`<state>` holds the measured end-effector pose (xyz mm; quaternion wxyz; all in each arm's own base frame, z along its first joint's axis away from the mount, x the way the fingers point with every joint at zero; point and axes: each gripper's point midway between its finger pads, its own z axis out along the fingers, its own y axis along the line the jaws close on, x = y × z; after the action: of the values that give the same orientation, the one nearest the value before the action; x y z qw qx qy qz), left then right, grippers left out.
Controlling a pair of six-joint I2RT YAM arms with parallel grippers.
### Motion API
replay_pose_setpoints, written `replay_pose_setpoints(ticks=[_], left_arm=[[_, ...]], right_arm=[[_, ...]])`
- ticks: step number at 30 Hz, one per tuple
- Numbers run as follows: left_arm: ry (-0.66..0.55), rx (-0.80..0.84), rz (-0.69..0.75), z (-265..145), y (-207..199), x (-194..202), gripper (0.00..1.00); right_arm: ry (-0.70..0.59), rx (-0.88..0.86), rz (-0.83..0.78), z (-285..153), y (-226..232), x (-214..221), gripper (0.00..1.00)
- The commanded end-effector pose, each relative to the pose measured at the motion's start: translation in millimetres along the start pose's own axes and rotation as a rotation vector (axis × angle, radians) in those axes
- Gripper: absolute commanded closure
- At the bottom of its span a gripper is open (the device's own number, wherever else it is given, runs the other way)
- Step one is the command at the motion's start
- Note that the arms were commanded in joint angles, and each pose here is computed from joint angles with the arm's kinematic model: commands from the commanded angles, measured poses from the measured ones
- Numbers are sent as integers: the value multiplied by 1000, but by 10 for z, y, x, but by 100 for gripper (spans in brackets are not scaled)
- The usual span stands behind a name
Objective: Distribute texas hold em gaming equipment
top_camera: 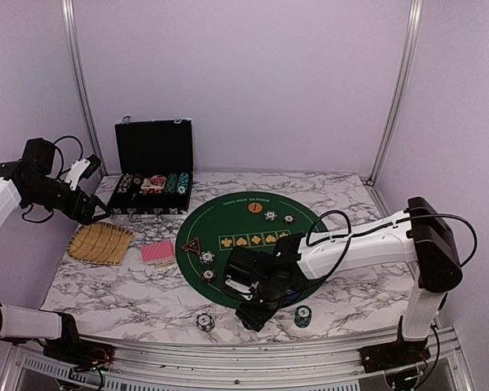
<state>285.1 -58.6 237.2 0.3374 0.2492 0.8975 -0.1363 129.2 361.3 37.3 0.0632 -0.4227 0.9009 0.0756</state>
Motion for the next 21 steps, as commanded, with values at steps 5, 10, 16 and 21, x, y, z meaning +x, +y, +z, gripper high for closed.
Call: replay_pose_setpoints(ticks=[5, 10, 16, 21], left_arm=[[-19, 3, 14, -93, -42, -75, 1], [-16, 2, 15, -88, -44, -66, 1], [-17, 2, 15, -89, -42, -64, 1], [-18, 4, 13, -90, -45, -67, 1]], right_arm=[[6, -3, 9, 87, -52, 3, 42], [6, -6, 13, 69, -64, -4, 48], [-12, -14, 11, -33, -40, -60, 61], [-25, -19, 10, -140, -20, -97, 65]])
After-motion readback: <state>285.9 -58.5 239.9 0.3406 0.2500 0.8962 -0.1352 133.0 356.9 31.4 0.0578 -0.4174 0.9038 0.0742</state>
